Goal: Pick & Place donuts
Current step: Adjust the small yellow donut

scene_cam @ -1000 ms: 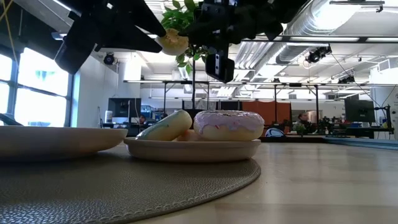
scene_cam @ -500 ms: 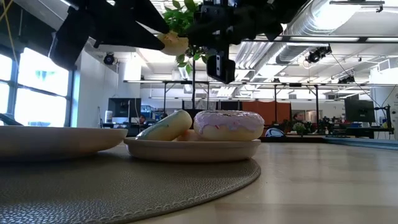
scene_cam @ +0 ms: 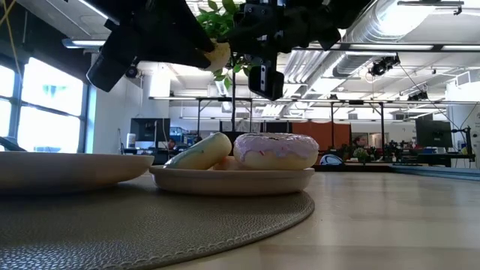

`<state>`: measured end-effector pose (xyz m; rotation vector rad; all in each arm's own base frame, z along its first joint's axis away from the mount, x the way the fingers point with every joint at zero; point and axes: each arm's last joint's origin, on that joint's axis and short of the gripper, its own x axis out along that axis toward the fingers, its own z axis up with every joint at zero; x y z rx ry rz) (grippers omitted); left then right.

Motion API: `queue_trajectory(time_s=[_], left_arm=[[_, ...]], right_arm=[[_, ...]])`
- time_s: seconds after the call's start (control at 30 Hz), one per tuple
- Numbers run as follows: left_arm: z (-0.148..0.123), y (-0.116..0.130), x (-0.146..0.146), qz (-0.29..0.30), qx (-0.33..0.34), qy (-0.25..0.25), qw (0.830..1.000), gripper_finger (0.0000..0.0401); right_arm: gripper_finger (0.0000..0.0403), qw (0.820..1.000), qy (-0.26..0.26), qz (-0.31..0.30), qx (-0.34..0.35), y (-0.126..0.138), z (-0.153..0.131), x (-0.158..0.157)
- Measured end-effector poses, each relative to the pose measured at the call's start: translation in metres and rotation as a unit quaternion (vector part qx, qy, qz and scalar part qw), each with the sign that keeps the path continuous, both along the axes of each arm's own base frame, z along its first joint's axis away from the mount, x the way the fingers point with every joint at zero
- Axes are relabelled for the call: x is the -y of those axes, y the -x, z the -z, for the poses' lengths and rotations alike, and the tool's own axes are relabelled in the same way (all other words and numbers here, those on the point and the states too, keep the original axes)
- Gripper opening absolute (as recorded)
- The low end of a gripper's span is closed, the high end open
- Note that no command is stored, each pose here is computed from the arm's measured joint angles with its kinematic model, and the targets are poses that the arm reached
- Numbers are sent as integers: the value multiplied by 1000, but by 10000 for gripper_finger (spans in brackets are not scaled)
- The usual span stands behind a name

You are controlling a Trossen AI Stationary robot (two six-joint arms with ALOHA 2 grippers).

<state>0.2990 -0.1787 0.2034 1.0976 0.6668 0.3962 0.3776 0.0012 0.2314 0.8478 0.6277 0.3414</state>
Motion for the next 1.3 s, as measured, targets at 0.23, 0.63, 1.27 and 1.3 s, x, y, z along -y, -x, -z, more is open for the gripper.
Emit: queue_trajectory(time_s=[0.23,0.63,1.27,1.3], left_arm=[[-1,-1,1,0,9,6,1000,27],[-1,-1,1,-3,13,7,1000,4],[-1,-1,1,-7,20,17,1000,1],[-1,-1,1,-6,19,18,1000,1]], right_arm=[[25,1000,2,2,2,0,0,0],[16,1000,10,-1,19,-1,-2,0],[35,999,29,12,23,-2,-2,1],[43,999,35,9,26,-1,-1,1]])
